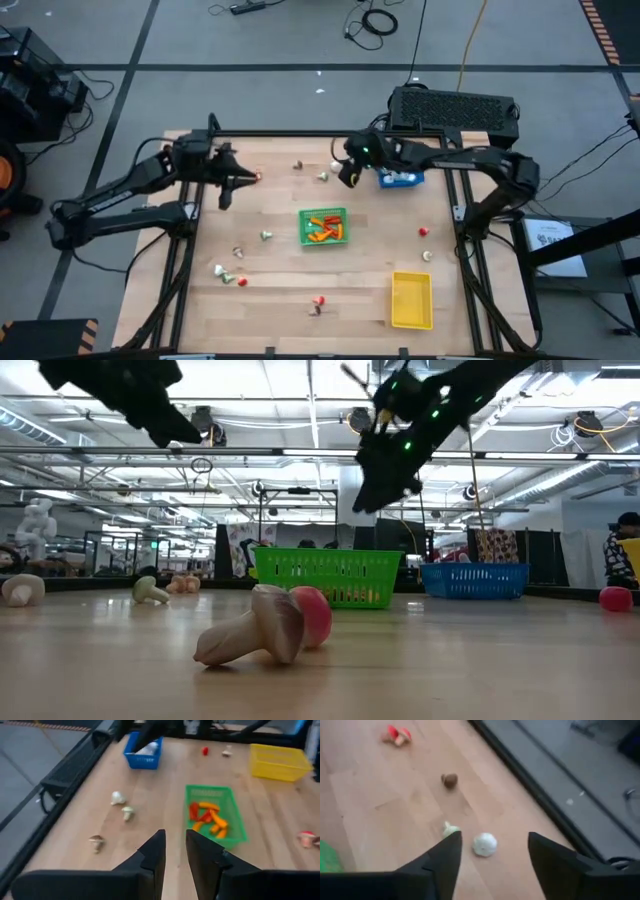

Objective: Sort produce into baskets
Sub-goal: Put the garlic into the blue bin

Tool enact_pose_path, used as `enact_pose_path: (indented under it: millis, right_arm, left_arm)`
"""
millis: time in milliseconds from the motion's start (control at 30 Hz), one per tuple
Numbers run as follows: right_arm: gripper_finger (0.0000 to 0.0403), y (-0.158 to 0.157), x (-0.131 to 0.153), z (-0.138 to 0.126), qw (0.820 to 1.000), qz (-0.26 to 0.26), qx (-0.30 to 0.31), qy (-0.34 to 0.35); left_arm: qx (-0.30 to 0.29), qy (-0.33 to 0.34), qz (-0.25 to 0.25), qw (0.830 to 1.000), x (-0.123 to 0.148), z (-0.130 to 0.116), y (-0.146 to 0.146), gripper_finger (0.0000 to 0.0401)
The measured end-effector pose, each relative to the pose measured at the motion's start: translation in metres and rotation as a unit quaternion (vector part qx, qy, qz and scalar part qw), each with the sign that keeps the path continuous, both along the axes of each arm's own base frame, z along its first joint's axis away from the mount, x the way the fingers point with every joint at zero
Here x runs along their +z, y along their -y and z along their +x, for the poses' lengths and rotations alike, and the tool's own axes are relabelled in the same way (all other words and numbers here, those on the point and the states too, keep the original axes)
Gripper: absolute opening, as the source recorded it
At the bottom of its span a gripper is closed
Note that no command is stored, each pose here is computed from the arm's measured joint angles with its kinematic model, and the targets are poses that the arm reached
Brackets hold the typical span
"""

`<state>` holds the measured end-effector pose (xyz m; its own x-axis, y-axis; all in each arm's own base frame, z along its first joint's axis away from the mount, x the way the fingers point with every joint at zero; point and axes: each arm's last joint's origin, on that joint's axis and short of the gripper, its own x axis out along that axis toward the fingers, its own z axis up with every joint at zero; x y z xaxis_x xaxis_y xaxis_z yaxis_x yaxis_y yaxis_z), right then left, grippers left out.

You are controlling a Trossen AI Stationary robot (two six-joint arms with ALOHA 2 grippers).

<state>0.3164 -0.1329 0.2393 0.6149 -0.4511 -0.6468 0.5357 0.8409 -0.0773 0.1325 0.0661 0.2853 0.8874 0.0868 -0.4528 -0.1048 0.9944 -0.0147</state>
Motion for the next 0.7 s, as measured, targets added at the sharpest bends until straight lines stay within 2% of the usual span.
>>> enact_pose_path:
  millis: [133,267,367,533,700]
  right_arm:
    - [0.0268,0.021,-0.019,0.015,0.998,0.054,0.022,-0.008]
    - [0.0287,0.038,-0.033,0.027,0.995,0.094,0.003,-0.019]
    - [0.0287,0.047,-0.043,0.034,0.992,0.121,-0.028,-0.021]
    - [0.0279,0.052,-0.056,0.045,0.984,0.164,-0.077,-0.007]
    - [0.0269,0.053,-0.070,0.050,0.978,0.166,-0.128,-0.017]
  left_arm:
    - [-0.015,0.032,0.004,0.999,-0.014,0.000,0.008,0.0083]
    - [-0.034,0.080,0.025,0.996,-0.030,0.006,0.011,0.0083]
    - [-0.043,0.090,0.035,0.994,-0.038,0.008,0.012,0.0083]
    - [-0.032,0.100,0.047,0.993,-0.035,0.009,0.011,0.0083]
    - [-0.033,0.101,0.049,0.993,-0.035,0.009,0.011,0.0083]
